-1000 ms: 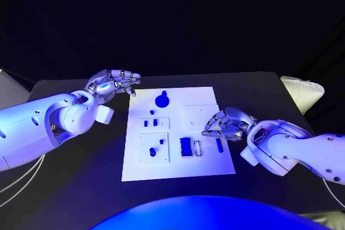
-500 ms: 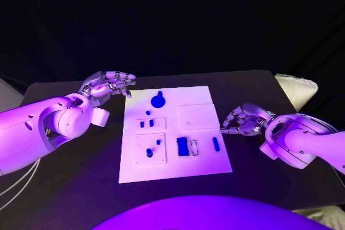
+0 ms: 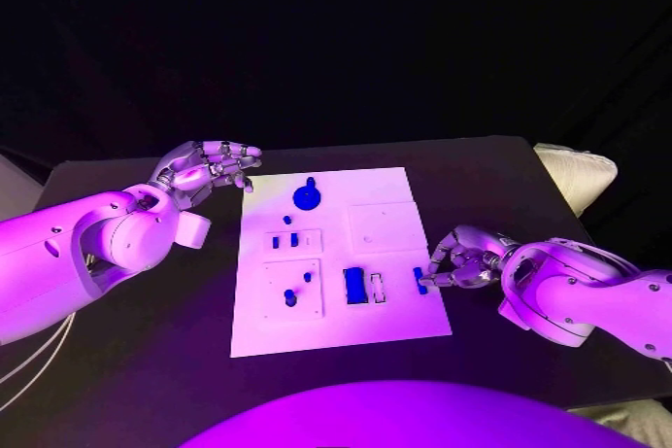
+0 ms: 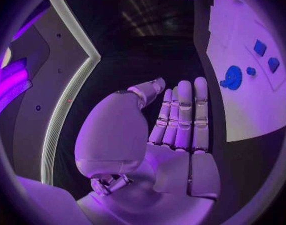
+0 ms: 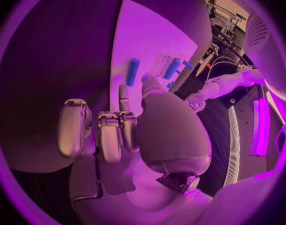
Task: Assemble the parts on the task board
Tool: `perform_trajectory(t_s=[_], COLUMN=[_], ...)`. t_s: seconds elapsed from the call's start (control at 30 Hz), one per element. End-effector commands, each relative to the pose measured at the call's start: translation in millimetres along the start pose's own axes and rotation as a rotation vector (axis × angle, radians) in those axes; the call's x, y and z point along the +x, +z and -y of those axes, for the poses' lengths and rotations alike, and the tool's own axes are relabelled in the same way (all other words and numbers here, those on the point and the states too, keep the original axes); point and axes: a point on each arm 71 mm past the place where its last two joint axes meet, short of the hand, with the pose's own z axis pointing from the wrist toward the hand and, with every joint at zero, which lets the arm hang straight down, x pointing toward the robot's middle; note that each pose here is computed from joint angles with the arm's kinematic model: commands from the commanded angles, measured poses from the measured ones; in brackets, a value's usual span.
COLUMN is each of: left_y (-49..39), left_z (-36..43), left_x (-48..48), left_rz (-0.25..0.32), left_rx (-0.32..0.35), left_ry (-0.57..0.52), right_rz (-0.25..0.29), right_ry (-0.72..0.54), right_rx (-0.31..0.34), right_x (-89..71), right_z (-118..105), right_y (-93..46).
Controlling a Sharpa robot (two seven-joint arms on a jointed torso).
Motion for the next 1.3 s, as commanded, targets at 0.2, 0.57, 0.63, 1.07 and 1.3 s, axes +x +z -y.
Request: perform_trajectory(t_s=[0.2, 0.57, 0.63, 1.07, 1.3], left_y=[-0.3, -1.0, -1.2, -1.9, -2.0], left_z=[0.9, 0.8, 0.8, 0.6, 0.6], left_x=[1.5, 1.1, 0.9, 0.5, 0.6], left_rz=[-0.013, -0.014, -0.014, -0.016, -0.017], left_rx=[0.011, 0.008, 0.008, 0.004, 0.003], left_ry=[-0.006, -0.007, -0.007, -0.008, -0.008], right_rz=[-0.017, -0.017, -0.015, -0.003, 0.008], right_ry=[-0.069, -0.132, -0.155, -0.226, -0.221], right_rx=[0.0, -0.012, -0.016, -0.047, -0.057], right_x=[12.5, 23.8, 25.8, 40.8, 42.2], right_z=[-4.8, -10.7, -11.1, -23.8, -27.6], right_y=[3.7, 12.1, 13.6, 21.1, 21.5])
